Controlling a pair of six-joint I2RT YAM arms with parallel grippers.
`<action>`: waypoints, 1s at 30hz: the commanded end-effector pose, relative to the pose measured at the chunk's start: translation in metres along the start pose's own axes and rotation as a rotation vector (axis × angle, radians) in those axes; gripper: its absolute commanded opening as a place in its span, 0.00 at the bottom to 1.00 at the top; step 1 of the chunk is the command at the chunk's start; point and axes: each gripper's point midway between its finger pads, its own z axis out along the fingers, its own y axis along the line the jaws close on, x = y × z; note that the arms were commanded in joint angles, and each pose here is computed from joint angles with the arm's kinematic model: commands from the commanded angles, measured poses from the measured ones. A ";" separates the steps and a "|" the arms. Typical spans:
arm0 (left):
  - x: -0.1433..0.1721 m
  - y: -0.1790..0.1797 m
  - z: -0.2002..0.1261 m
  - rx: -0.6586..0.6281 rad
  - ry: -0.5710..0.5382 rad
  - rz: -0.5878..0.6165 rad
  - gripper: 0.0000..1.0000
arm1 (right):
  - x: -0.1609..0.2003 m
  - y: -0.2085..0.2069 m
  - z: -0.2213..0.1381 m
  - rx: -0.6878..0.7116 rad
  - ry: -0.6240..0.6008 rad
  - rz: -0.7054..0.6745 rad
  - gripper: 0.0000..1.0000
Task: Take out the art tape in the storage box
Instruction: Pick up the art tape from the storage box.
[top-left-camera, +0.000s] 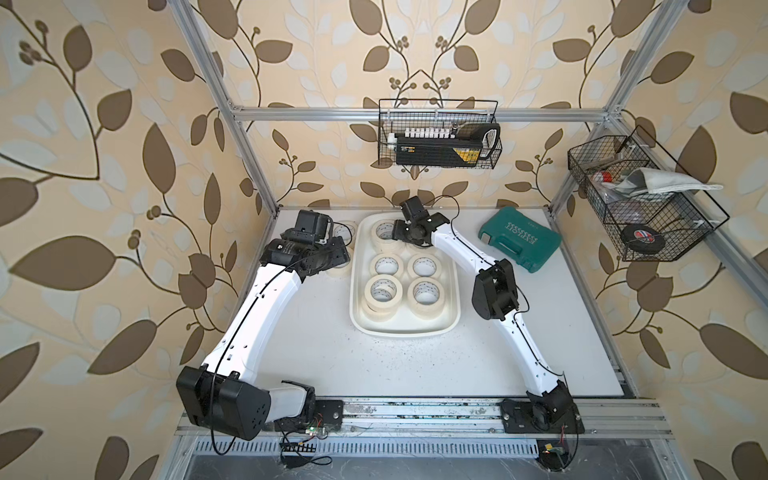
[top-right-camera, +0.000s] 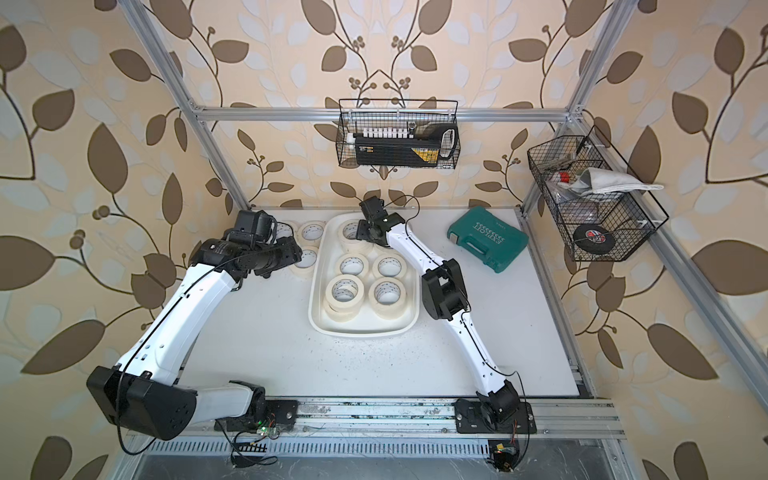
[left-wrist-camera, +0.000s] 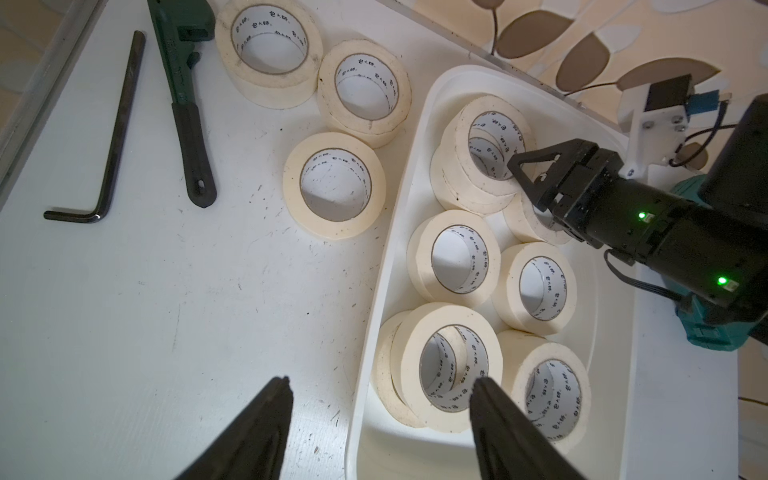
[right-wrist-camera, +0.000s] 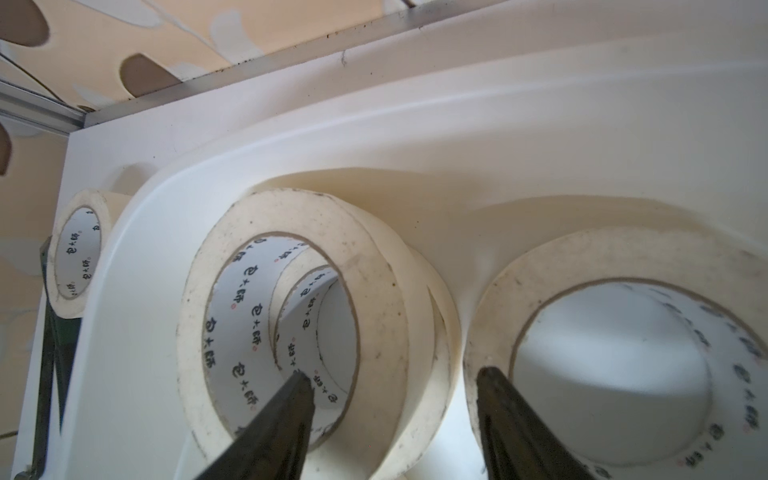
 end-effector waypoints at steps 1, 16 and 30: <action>0.001 -0.004 -0.013 0.037 -0.017 0.024 0.71 | 0.003 -0.007 0.013 0.026 -0.006 0.006 0.61; -0.001 0.000 -0.021 0.029 -0.053 0.033 0.71 | 0.001 -0.019 -0.002 0.027 0.032 -0.014 0.21; -0.002 0.001 -0.026 0.028 -0.063 0.035 0.71 | -0.025 -0.006 -0.065 -0.041 -0.007 -0.040 0.01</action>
